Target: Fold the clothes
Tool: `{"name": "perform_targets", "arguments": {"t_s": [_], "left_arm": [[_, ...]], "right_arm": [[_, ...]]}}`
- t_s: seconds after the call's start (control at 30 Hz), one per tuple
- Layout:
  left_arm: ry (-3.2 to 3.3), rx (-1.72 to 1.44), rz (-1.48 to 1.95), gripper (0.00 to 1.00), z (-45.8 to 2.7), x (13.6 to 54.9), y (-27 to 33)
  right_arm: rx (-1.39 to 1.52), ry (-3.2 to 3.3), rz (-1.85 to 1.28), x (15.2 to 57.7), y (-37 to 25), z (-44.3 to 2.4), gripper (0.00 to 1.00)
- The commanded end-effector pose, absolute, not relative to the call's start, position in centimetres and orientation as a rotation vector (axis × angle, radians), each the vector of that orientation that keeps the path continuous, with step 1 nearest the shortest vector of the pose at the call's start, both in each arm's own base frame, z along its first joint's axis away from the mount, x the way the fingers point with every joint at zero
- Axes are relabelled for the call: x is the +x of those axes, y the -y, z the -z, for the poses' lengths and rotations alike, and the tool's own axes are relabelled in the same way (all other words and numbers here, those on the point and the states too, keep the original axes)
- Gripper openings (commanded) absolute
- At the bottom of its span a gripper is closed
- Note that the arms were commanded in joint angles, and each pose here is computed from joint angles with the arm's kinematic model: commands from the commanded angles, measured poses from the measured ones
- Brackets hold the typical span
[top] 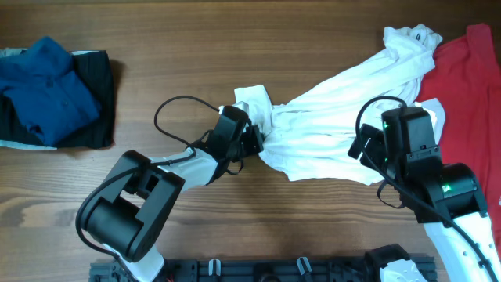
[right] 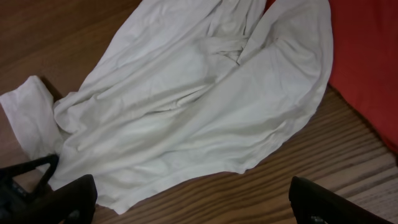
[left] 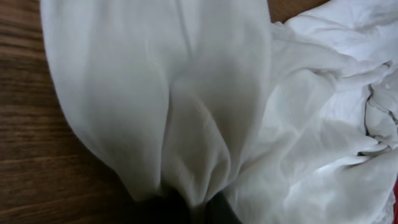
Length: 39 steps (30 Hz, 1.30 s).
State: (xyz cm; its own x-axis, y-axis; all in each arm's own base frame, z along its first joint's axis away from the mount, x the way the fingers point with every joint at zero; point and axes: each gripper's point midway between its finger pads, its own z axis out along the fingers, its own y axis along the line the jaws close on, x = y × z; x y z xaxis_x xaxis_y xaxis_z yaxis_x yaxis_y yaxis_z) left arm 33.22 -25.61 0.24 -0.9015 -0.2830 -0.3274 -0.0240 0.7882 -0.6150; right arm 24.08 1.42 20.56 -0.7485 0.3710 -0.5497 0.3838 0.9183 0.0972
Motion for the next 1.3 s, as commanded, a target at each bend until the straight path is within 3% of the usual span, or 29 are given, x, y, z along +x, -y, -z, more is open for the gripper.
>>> {"name": "perform_targets", "arguments": {"t_s": [0.0, 0.2, 0.3, 0.33, 0.4, 0.47, 0.7, 0.97, 1.13, 1.27], "left_arm": [[-2.545, -0.253, 0.831, 0.04, -1.1, 34.2, 23.7], [-2.32, -0.286, 0.721, 0.04, -8.7, 38.8, 15.3], [-2.087, -0.465, 0.59, 0.04, -15.0, 42.1, 4.8], [-2.058, -0.504, 0.575, 0.11, -15.8, 42.4, 3.0], [-2.038, -0.563, 0.555, 0.42, -16.3, 42.6, 0.6], [-2.057, -0.61, 0.559, 1.0, -15.8, 42.3, -0.9], [-2.452, -0.56, 0.901, 1.0, -10.8, 35.5, 7.4], [-2.867, -0.351, 0.999, 1.0, -7.8, 25.8, 18.4], [-2.926, -0.453, 0.716, 1.0, -5.2, 24.0, 20.5], [-2.928, -0.406, 0.742, 1.0, -4.2, 23.5, 23.4]], "right_arm": [[0.557, -2.469, 0.045, 24.1, -1.0, -21.0, 1.0], [0.552, -2.466, 0.056, 24.1, -0.9, -21.1, 1.0], [0.553, -2.465, 0.055, 24.1, -0.9, -21.1, 1.0], [0.553, -2.465, 0.055, 24.1, -0.9, -21.1, 1.0], [0.553, -2.465, 0.054, 24.1, -0.9, -21.1, 1.0], [0.554, -2.466, 0.054, 24.1, -0.9, -21.1, 1.0], [0.559, -2.464, 0.052, 24.1, -0.9, -21.1, 1.0], [0.559, -2.465, 0.052, 24.1, -0.9, -21.1, 1.0], [0.56, -2.469, 0.043, 24.1, -1.0, -21.0, 1.0], [0.56, -2.475, 0.047, 23.9, -1.0, -20.9, 1.0]]}}
